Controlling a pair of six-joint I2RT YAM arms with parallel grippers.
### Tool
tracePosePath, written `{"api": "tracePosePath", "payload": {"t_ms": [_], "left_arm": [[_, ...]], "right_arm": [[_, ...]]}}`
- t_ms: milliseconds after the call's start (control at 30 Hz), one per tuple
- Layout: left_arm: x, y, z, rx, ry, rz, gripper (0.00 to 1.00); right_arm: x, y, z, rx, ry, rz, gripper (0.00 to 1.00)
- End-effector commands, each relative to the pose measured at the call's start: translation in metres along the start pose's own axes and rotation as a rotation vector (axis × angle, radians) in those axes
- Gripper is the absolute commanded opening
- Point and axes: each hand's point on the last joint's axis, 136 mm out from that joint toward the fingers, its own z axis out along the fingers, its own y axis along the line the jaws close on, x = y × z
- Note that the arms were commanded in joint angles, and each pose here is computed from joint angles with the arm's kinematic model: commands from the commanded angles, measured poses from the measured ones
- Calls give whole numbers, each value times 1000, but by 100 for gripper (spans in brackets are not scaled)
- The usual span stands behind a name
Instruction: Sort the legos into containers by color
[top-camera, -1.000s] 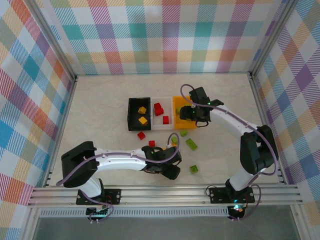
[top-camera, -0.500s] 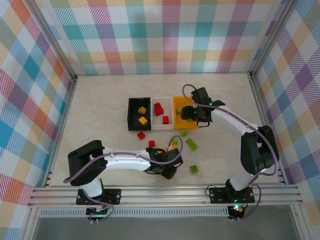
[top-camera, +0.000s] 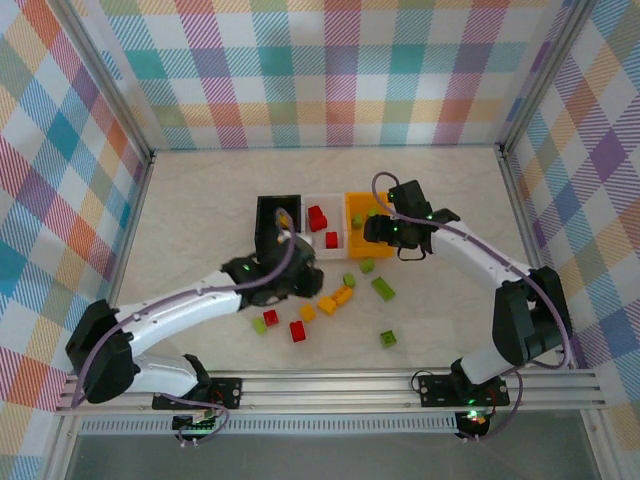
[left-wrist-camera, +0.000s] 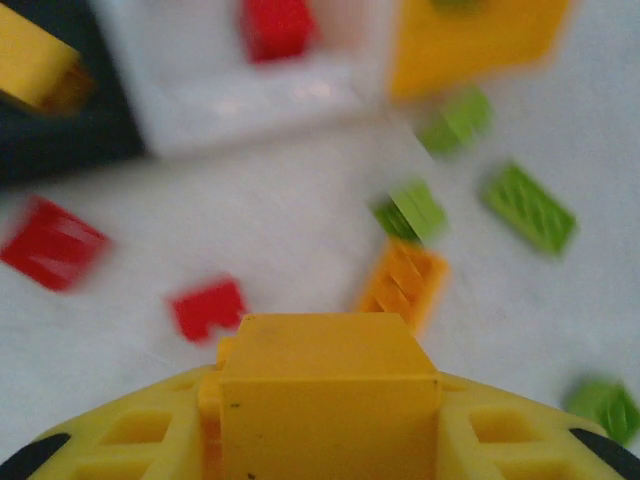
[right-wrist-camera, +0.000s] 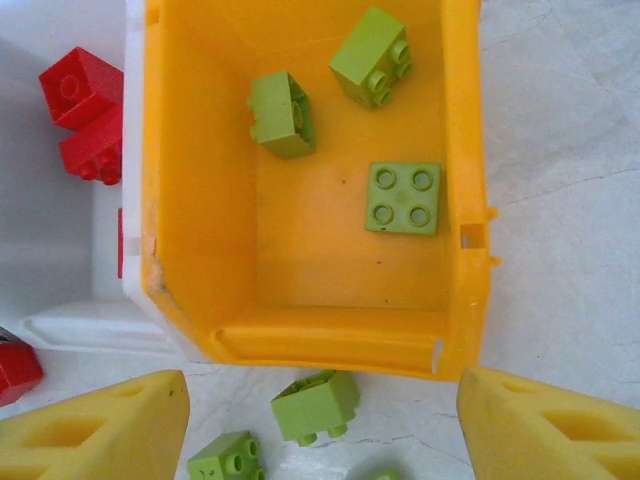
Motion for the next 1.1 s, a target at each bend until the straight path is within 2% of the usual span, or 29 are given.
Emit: {"api": "tracePosePath", "payload": {"t_ms": [0,100,233,500,567,667,767,833,967,1067], "left_arm": [[-40,27,3,-56,-60,-83,36],[-75,52,18,-115,-91,-153,36],[-105,78,46,-188,-92,-215,34],[-124,108,86,-289,-41,-281,35],[-126,108,92,-291,-32,-283,42],[-127,106,95,-283,-26,-286,60],[-131,105,91,-281,-34,-287,72],[-136,100,83,-263,-49,-287,77],[-147,82,57,-178,-94,-289,79],[-137,60,37,-123,-94,-247,80]], "right_arm": [[5,2,-2,-29,-5,17,71],[11,0,1,-25,10,19,71],[15,0,-2,-29,9,18,71],[24,1,-15,-50,-1,9,71],[27,2,-19,-56,-5,8,71],[26,2,-25,-64,-17,6,71],[25,4,-29,-75,-24,10,72],[24,7,-32,-84,-30,10,72],[23,9,-35,-94,-32,12,72],[25,7,-35,-87,-33,12,72]]}}
